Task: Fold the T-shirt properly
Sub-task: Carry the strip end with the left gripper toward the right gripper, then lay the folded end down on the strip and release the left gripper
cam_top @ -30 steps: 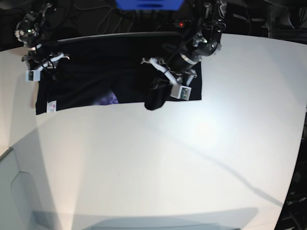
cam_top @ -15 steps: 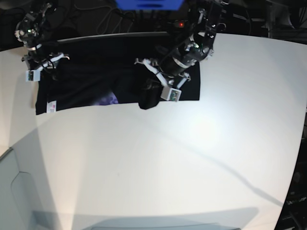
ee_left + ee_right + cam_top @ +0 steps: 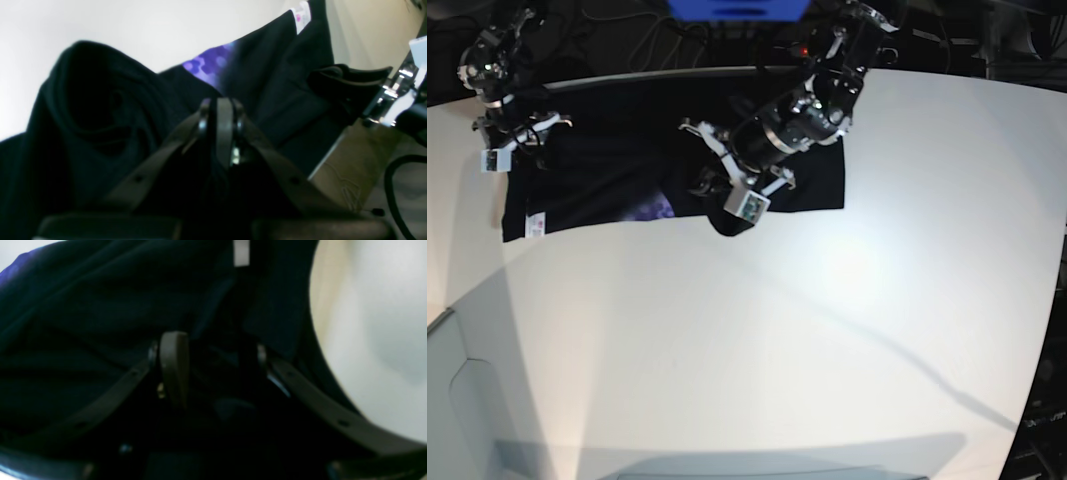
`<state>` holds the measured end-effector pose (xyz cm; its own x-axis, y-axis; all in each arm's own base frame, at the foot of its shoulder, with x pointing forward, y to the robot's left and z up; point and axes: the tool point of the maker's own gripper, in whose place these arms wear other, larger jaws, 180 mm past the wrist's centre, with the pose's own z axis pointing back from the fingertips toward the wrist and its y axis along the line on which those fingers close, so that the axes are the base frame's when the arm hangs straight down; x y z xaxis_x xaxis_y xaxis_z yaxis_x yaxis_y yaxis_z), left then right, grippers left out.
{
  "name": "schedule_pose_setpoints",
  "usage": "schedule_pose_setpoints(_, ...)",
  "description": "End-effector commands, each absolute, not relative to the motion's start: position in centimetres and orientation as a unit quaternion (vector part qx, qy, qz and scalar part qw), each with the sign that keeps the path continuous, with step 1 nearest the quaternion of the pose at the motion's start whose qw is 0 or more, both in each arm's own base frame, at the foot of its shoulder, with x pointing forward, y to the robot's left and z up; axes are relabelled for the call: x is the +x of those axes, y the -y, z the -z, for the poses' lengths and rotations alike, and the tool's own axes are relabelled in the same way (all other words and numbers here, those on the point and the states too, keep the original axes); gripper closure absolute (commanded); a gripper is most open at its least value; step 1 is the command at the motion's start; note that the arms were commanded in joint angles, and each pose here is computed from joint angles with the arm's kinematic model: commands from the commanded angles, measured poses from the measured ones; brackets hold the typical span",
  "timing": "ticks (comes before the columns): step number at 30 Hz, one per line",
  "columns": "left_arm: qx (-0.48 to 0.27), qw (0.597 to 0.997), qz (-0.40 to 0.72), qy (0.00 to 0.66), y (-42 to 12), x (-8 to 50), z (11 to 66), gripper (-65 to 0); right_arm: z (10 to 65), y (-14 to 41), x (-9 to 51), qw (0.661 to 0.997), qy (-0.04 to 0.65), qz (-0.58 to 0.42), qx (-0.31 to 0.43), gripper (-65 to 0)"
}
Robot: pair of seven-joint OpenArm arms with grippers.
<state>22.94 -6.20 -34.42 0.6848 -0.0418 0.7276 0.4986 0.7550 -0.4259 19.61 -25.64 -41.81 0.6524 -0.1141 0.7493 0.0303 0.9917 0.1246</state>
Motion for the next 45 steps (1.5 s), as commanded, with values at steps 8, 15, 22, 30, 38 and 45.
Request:
schedule_pose_setpoints(8, -0.331, 0.846, 0.157, 0.387, 6.8, 23.2, 32.4, -0.2, 41.3, 26.0, 19.7, 0.907, 0.418, 0.031, 0.045, -26.9)
schedule_pose_setpoints(15, -0.334, 0.844, 0.160, 0.387, 7.3, 23.2, 32.2, -0.1, 41.3, 26.0, 19.8, 0.907, 0.418, 0.031, 0.045, -26.9)
schedule_pose_setpoints(22, -0.345, 0.832, 0.216, 0.377, 10.7, 21.8, 32.2, -0.1, 41.4, 25.9, 19.7, 0.907, 0.418, 0.032, 0.045, -26.9)
schedule_pose_setpoints(30, -0.338, 0.834, 0.239, 0.364, 11.6, 21.4, 33.5, -0.1, 41.5, 25.9, 19.4, 0.909, 0.414, 0.032, 0.045, -26.9)
schedule_pose_setpoints(38, -0.351, 0.823, 0.231, 0.382, 13.1, 22.8, 31.9, -0.1, 41.5, 25.9, 19.4, 0.909, 0.414, 0.032, 0.046, -26.9)
schedule_pose_setpoints(45, -0.346, 0.833, 0.233, 0.363, 13.3, 22.9, 33.5, -0.4, 41.5, 25.9, 19.4, 0.909, 0.414, 0.032, 0.045, -26.9)
